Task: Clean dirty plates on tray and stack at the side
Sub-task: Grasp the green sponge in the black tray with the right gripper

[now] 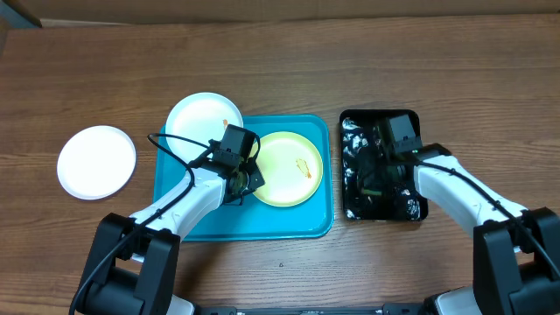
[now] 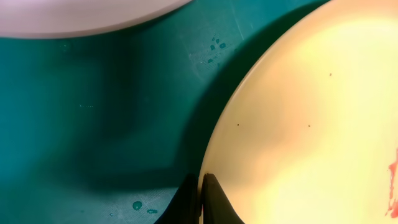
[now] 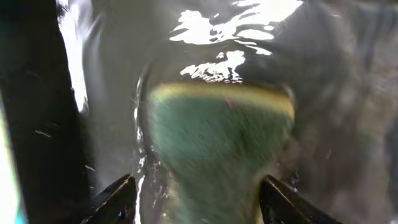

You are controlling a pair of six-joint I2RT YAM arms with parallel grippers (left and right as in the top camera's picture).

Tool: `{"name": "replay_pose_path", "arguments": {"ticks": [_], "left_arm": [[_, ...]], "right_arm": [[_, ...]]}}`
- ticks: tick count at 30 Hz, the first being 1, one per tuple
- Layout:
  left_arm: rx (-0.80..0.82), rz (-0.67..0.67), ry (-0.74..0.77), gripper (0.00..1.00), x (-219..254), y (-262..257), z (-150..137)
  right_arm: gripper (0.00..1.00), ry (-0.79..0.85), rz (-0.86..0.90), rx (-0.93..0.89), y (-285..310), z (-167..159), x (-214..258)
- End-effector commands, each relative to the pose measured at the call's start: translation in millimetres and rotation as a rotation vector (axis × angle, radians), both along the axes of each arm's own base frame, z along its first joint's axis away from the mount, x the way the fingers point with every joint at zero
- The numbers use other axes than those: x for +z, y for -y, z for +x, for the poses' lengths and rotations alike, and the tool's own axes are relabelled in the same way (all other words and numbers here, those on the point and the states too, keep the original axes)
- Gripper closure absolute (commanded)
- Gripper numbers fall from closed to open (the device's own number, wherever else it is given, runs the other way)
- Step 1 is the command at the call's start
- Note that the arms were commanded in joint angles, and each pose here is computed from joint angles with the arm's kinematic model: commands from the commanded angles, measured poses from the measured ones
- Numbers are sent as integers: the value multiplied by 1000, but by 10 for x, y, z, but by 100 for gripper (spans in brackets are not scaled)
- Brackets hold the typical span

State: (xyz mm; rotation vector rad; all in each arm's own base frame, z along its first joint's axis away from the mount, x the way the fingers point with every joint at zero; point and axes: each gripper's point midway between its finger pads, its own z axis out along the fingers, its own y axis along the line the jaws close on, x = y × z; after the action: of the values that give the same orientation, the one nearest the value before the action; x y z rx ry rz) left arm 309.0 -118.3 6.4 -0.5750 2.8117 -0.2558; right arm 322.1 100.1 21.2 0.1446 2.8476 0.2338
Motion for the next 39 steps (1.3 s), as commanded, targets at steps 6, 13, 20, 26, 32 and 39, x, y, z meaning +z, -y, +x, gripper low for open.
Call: {"name": "replay_pose_path", "arguments": {"ticks": [6,13,20,26,32,39], "left_arm": [[4,28,-44,96,-124,-48,-140],[15,26,-45,96,-124,-49,-138],[24,29,-48,96,-127,-59,-145],[23,32,-55,62,-132,-65,-162],[23,31,-55,66,-131,-64,-162],[23,31,-55,67,-131,-64,-162]], "right_arm": [[35,77,-84,-38,161,173,93],[40,95,-55,-33,121,140,-64],[60,120,-30,-27,66,219,11],[43,103,-36,-26,62,237,291],[42,-18,-70,-22,133,-40,126],[48,-9,-68,-18,147,-122,-161]]}}
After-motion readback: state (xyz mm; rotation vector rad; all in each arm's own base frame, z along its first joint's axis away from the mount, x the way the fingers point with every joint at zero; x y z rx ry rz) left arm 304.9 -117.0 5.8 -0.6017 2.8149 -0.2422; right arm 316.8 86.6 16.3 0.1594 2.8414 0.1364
